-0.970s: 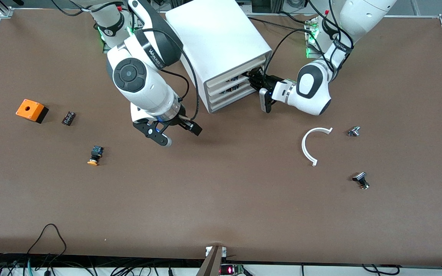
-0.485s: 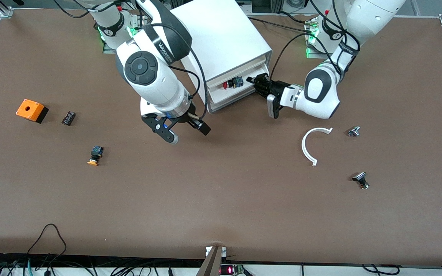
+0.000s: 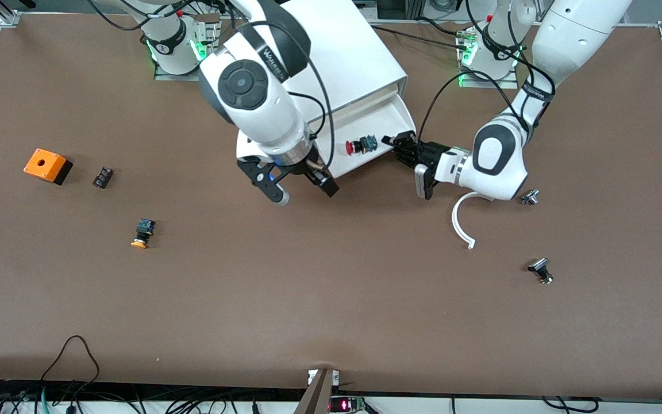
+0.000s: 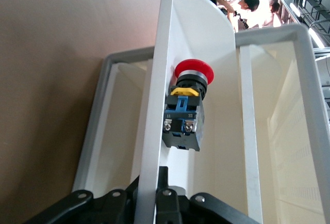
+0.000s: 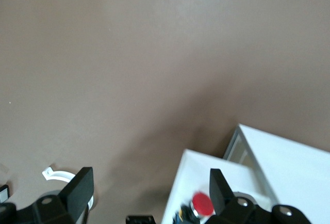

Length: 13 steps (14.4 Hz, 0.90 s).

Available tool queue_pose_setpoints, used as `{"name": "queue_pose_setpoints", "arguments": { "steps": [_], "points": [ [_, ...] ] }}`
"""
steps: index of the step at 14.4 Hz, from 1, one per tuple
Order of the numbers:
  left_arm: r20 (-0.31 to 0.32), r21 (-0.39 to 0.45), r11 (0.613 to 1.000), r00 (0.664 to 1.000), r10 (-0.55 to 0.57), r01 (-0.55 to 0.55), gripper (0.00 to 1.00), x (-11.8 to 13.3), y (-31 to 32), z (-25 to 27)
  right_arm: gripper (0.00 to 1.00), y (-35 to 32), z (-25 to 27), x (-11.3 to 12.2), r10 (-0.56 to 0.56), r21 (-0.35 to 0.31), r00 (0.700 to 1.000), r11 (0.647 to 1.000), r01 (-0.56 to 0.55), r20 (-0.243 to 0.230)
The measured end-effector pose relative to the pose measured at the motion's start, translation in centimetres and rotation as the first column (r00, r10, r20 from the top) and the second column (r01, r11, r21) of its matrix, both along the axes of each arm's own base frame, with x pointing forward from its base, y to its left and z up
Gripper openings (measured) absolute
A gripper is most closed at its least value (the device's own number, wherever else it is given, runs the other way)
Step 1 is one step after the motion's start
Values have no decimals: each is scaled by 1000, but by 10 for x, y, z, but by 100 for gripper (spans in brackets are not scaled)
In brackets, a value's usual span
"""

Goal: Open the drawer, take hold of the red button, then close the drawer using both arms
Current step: 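Pull the drawer open with the left gripper while the right gripper reaches in, then grasp the red button with the right gripper while the left gripper releases the drawer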

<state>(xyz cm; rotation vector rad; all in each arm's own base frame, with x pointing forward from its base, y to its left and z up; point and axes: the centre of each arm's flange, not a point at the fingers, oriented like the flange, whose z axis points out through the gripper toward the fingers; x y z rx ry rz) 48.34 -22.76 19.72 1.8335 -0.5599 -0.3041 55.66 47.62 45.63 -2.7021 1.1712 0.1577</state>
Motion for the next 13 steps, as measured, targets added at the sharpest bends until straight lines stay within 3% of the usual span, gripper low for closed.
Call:
{"name": "queue_pose_setpoints", "arguments": {
  "steps": [7, 10, 13],
  "points": [
    [24, 7, 1000, 1000, 21, -21, 11, 28, 17, 0, 100, 47, -18, -28, -90, 25, 996, 996, 90, -10],
    [85, 40, 997, 995, 60, -63, 32, 46, 27, 3, 100, 67, -38, -36, -94, 39, 996, 995, 95, -7],
    [159, 111, 994, 987, -7, -11, 59, 72, 44, 21, 100, 89, -66, -46, -112, 58, 994, 992, 113, -6]
  ]
}}
